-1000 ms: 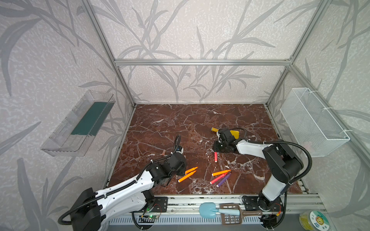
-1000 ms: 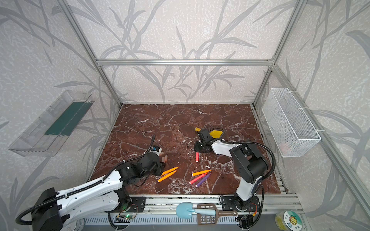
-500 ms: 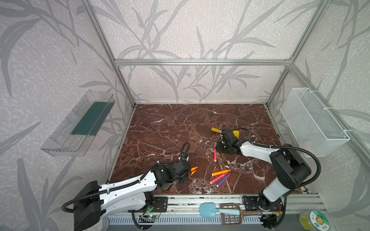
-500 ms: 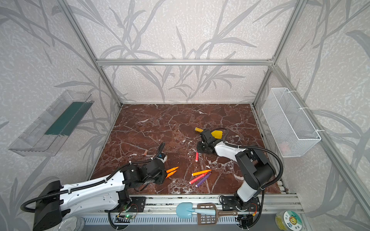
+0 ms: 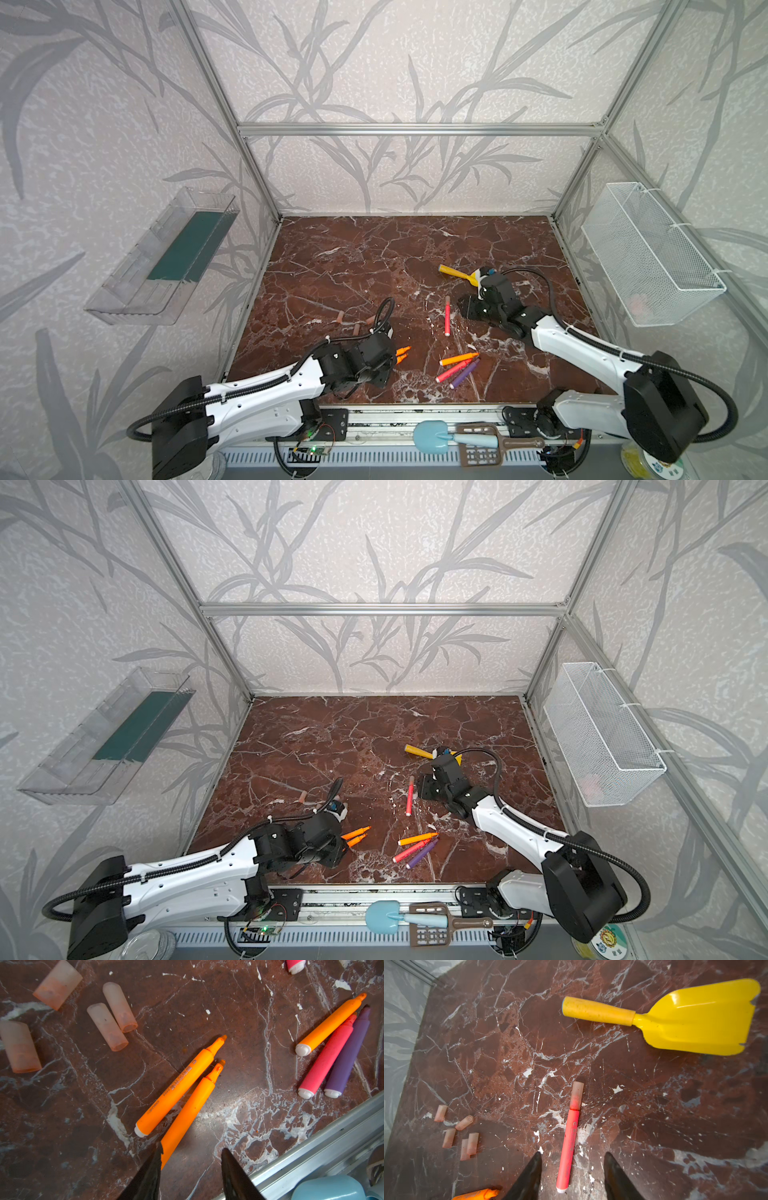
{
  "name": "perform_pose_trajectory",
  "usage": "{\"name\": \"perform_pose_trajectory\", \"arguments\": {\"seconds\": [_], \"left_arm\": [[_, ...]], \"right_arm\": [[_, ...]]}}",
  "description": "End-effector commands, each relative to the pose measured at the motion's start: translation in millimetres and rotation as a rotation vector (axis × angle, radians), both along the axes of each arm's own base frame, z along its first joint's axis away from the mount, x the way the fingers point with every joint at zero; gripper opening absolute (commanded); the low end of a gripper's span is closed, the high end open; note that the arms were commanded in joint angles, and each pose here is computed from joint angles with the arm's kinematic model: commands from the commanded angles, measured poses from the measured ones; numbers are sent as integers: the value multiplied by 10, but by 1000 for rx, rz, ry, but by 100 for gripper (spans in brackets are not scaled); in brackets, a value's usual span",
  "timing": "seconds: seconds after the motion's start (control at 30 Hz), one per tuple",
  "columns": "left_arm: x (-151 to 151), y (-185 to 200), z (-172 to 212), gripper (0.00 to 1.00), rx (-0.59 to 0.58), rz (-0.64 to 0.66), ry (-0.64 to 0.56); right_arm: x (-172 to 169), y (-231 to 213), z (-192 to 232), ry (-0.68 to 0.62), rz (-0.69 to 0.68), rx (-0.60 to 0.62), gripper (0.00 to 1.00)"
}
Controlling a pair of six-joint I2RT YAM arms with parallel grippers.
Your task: Insert the pens into the pen caps
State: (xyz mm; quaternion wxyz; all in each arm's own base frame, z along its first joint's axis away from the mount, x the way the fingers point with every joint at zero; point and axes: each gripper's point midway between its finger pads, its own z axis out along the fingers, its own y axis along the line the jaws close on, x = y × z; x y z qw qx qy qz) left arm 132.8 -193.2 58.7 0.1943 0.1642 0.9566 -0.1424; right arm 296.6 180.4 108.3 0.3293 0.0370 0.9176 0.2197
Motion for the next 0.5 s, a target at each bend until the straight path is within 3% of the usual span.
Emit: {"name": "perform_pose_trajectory", "arguments": {"seconds": [0.0, 0.47], "left_arm": [[-34, 6, -59, 49, 12, 6, 23], [-79, -32, -180, 49, 59, -3, 55]], "right_arm": [[-3, -49, 153, -70, -18, 32, 51], [-65, -57, 298, -110, -7, 67, 53]]}}
